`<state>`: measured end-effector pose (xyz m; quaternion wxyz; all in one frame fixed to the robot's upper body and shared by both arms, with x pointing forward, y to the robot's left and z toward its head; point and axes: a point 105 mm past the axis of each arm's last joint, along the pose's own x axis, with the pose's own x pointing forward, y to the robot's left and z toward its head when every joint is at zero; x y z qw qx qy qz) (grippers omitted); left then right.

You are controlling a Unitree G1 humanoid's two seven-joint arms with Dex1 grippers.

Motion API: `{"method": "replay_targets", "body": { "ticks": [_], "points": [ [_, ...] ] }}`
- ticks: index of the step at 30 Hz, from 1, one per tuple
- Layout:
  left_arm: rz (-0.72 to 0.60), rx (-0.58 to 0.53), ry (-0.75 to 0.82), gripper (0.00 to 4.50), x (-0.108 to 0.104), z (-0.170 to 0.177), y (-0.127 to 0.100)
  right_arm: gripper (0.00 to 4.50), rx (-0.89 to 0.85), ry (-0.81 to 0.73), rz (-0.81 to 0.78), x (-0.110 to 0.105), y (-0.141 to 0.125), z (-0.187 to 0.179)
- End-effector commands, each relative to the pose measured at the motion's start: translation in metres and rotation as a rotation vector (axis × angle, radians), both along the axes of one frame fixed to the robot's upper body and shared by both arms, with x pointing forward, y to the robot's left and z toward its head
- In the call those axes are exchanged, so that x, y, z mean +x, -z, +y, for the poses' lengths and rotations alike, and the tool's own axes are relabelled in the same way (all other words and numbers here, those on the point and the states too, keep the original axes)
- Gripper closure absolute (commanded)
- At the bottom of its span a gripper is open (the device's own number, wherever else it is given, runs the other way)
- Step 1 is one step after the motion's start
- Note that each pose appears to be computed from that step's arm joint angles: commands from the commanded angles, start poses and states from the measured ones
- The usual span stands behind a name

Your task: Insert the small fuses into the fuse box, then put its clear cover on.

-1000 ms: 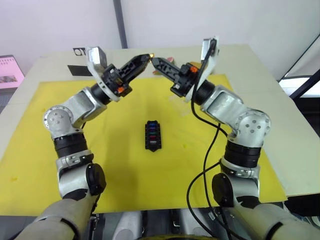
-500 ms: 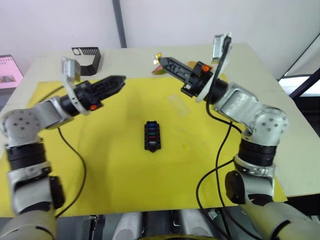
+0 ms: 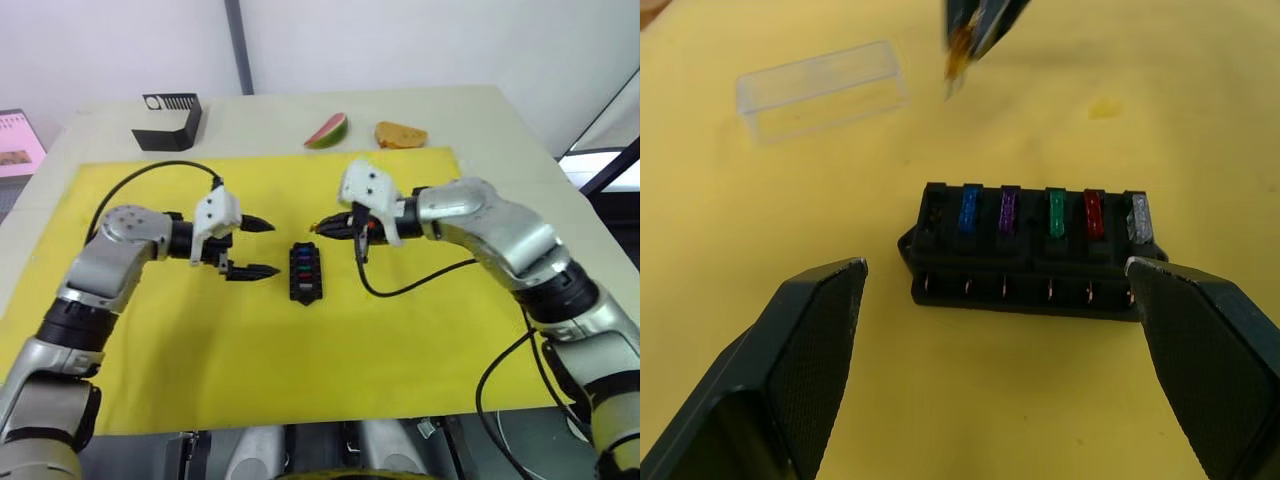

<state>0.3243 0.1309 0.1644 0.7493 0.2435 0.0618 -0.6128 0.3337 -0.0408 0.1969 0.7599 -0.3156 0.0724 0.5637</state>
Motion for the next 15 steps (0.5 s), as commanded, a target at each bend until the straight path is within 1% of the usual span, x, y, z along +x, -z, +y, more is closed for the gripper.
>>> {"method": "replay_targets", "body": {
  "ticks": [1, 3, 7, 12, 15],
  "points": [
    [-0.084, 0.038, 0.004, 0.12, 0.01, -0.001, -0.007, 4.5, -0.058, -0.066, -0.086, 0.004, -0.01, 0.011],
    [-0.09, 0.06, 0.009, 0.12, 0.013, 0.0, -0.004, 4.5, -0.082, -0.075, -0.084, 0.007, -0.008, 0.014],
    [-0.054, 0.059, 0.022, 0.12, 0.014, 0.0, -0.002, 4.5, -0.137, -0.087, -0.085, 0.013, -0.003, 0.02],
    [-0.057, 0.083, 0.033, 0.12, 0.014, 0.001, 0.0, 4.5, -0.173, -0.087, -0.079, 0.02, 0.001, 0.027],
    [-0.057, 0.083, 0.033, 0.12, 0.014, 0.001, 0.0, 4.5, -0.195, -0.094, -0.074, 0.021, 0.004, 0.028]
  ]
}}
